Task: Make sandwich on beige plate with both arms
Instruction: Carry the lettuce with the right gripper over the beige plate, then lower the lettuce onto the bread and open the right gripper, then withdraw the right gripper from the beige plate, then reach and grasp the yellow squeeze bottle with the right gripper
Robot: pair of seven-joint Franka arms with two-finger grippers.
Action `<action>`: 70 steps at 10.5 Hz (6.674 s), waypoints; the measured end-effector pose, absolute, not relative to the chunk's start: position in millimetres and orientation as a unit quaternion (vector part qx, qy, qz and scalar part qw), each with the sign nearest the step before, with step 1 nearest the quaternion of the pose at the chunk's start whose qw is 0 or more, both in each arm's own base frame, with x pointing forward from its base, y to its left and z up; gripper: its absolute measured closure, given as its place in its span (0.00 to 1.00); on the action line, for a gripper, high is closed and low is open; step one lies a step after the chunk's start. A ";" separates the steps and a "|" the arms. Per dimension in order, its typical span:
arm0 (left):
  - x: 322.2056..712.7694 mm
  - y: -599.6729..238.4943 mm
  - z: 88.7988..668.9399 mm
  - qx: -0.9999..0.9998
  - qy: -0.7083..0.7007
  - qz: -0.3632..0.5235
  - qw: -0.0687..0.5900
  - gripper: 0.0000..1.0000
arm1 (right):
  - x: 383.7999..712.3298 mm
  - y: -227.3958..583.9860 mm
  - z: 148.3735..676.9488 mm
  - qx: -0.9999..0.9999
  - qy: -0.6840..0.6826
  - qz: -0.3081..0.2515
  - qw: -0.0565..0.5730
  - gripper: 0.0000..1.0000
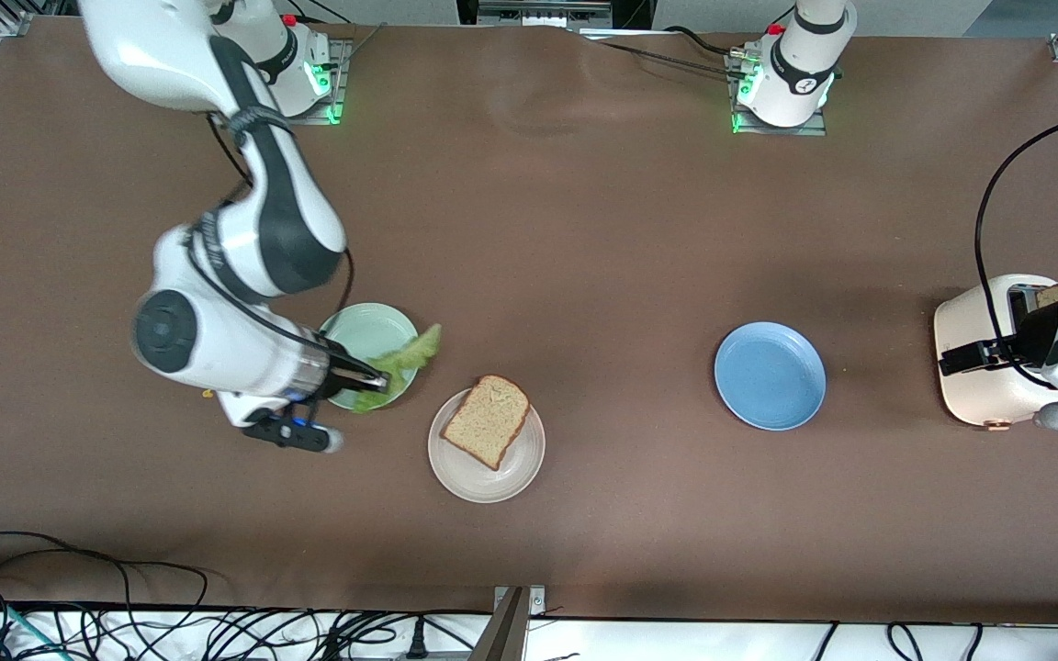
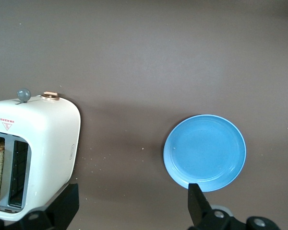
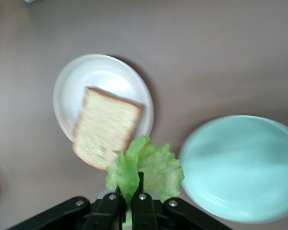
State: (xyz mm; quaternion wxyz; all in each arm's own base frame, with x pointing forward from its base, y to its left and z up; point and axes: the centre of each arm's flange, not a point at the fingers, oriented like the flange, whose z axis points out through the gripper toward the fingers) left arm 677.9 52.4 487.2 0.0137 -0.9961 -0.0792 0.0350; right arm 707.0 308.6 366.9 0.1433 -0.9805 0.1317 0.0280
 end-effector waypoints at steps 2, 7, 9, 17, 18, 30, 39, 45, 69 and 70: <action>677.9 51.7 487.2 -0.996 -0.079 0.035 0.014 0.00 | 713.8 344.4 343.0 -0.971 0.162 -0.015 0.173 0.94; 678.1 48.7 487.3 -0.996 -0.076 0.035 0.013 0.00 | 722.8 360.7 297.3 -0.962 0.179 -0.062 0.196 0.94; 678.1 48.2 487.3 -0.996 -0.076 0.035 0.013 0.00 | 716.8 373.3 285.9 -0.965 0.172 -0.062 0.189 0.94; 678.3 45.7 487.3 -0.997 -0.074 0.035 0.013 0.00 | 706.4 386.9 243.6 -0.971 0.163 -0.053 0.166 0.94; 678.3 45.7 487.1 -0.997 -0.074 0.035 0.013 0.00 | 705.0 389.6 239.6 -0.972 0.161 -0.055 0.163 0.83; 678.4 46.5 486.3 -0.996 -0.075 0.036 0.013 0.00 | 707.8 352.4 273.2 -0.994 0.061 -0.043 0.084 0.00; 678.4 46.3 485.4 -0.996 -0.074 0.036 0.013 0.00 | 661.0 94.8 415.0 -0.964 -0.228 0.037 0.132 0.00; 678.4 45.8 485.0 -0.996 -0.074 0.037 0.013 0.00 | 641.2 -62.8 410.3 -0.843 -0.511 -0.006 0.167 0.00; 679.4 30.6 470.3 -0.997 -0.062 0.050 0.012 0.00 | 666.4 -56.6 131.0 -0.635 -0.590 -0.309 0.392 0.00; 679.1 30.9 469.2 -0.997 -0.062 0.051 0.012 0.00 | 668.5 -49.1 129.8 -0.635 -0.590 -0.312 0.390 0.00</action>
